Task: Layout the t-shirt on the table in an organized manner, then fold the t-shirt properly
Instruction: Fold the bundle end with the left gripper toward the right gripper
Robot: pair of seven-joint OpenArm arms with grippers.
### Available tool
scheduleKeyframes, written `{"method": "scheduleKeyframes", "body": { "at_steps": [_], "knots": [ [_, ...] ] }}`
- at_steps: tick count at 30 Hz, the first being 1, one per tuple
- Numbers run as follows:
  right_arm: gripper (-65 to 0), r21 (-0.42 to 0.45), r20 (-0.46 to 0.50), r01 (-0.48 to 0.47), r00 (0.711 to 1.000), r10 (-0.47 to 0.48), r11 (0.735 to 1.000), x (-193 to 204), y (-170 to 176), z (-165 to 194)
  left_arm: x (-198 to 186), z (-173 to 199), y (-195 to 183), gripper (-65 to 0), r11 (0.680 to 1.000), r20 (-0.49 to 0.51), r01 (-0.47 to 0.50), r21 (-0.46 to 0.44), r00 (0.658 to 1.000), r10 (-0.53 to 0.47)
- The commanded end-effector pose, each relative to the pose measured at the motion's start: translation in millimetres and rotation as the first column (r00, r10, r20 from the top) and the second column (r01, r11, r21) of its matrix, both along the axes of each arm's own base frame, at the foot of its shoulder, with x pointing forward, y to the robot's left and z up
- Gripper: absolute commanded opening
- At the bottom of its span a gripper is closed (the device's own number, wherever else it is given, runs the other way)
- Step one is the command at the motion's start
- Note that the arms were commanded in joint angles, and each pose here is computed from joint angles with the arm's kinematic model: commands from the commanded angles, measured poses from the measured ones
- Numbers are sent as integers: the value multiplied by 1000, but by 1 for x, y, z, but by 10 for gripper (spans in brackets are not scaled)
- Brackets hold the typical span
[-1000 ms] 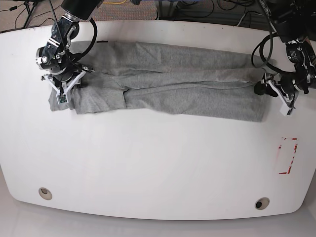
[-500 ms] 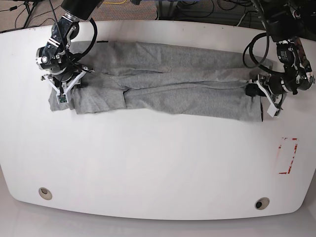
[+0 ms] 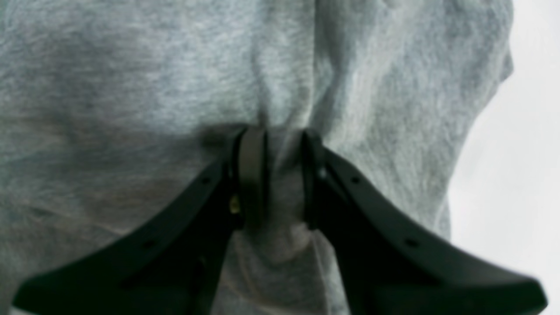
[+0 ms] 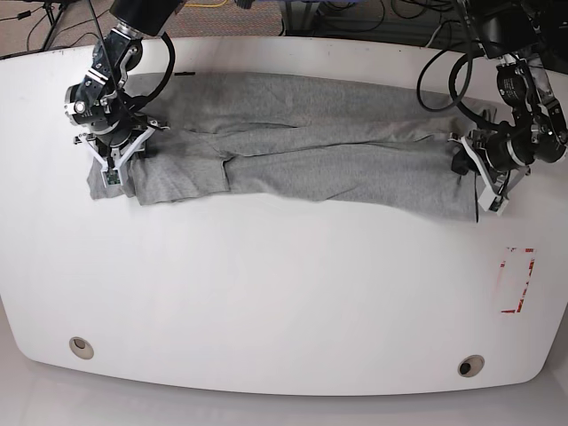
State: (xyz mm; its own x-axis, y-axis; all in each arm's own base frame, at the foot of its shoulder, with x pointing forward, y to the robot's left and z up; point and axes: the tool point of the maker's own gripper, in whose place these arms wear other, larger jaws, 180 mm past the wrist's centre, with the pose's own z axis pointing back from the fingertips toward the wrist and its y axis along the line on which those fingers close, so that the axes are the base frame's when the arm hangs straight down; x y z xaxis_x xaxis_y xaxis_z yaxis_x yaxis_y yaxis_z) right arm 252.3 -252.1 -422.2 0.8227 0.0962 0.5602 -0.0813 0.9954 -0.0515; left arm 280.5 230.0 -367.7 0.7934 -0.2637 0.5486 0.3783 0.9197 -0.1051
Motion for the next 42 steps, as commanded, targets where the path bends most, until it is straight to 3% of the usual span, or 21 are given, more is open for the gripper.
{"method": "scheduleKeyframes", "body": {
  "at_steps": [1,9,21,29,33,42],
  "knots": [
    [-526,-15,10,-6,1000,6,1000,4,-3,6,15,28,-18,-607,996,86,79,30,993,-81],
    [-526,-15,10,-6,1000,6,1000,4,-3,6,16,43,-95,-607,969,141,246,9,959,-245],
    [-526,-13,10,-6,1000,6,1000,4,-2,6,11,49,-207,-603,889,189,436,-142,893,-408],
    [-526,-13,10,-6,1000,6,1000,4,-2,6,14,44,-237,-603,867,173,439,-236,897,-408],
    [-526,-13,7,-6,1000,6,1000,3,-2,5,14,34,-241,-603,875,137,424,-233,905,-402],
    [-526,-15,9,-4,1000,4,1000,3,-3,6,26,44,-252,-603,870,185,438,-227,896,-403]
  ]
}}
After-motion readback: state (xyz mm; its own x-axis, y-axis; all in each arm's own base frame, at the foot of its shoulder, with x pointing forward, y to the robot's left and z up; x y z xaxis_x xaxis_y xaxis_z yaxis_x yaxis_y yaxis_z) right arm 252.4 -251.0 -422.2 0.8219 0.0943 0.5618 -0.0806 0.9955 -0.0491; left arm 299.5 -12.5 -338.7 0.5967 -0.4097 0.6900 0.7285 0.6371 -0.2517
